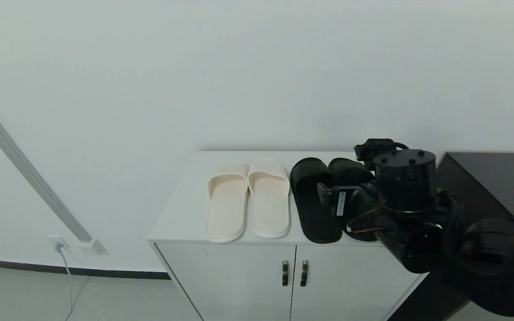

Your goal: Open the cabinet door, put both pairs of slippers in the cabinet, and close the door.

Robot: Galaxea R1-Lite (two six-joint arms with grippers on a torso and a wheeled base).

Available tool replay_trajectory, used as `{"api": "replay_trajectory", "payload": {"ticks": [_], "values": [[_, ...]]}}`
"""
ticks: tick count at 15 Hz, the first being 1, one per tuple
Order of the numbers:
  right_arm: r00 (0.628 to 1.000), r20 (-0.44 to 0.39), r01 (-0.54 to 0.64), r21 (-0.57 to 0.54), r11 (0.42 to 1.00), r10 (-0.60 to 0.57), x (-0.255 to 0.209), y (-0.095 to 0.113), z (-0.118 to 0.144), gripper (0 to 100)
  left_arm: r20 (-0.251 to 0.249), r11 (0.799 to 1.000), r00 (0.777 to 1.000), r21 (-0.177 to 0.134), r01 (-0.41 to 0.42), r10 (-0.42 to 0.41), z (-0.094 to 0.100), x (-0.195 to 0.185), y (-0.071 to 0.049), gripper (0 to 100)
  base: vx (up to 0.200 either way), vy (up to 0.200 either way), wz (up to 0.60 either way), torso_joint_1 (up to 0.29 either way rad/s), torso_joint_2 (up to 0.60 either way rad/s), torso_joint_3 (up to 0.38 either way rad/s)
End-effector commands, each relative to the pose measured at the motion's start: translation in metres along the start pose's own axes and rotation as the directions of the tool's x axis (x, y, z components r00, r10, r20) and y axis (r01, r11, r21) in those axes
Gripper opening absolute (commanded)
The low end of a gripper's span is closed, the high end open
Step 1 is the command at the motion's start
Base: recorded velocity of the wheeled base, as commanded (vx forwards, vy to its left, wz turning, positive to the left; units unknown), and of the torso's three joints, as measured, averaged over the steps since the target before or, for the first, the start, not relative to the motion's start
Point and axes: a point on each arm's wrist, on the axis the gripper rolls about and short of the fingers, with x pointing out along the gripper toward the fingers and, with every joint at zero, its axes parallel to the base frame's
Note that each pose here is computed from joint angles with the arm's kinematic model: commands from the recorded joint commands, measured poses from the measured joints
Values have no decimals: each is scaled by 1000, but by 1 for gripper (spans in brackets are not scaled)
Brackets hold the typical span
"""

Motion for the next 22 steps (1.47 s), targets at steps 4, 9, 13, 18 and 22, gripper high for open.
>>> {"api": "replay_trajectory", "payload": {"ticks": [4, 9, 13, 18, 22], "values": [[997, -21, 69, -22, 997, -70, 48, 3, -22, 100, -1, 1000, 1000, 0, -1, 1, 0, 0, 0, 0, 0, 0, 0, 0, 0, 0], [996, -4, 91, -39, 995, -91, 77, 9, -24, 100, -1, 1000, 1000, 0, -1, 1, 0, 0, 0, 0, 0, 0, 0, 0, 0, 0], [993, 34, 114, -44, 993, -113, 99, 8, -17, 100, -1, 1000, 1000, 0, 1, -1, 0, 0, 0, 0, 0, 0, 0, 0, 0, 0], [989, 45, 139, -34, 990, -137, 114, 2, -17, 0, -1, 1000, 1000, 0, 1, -1, 0, 0, 0, 0, 0, 0, 0, 0, 0, 0], [989, 58, 138, -28, 990, -136, 114, 2, -14, 0, -1, 1000, 1000, 0, 1, -1, 0, 0, 0, 0, 0, 0, 0, 0, 0, 0]]}}
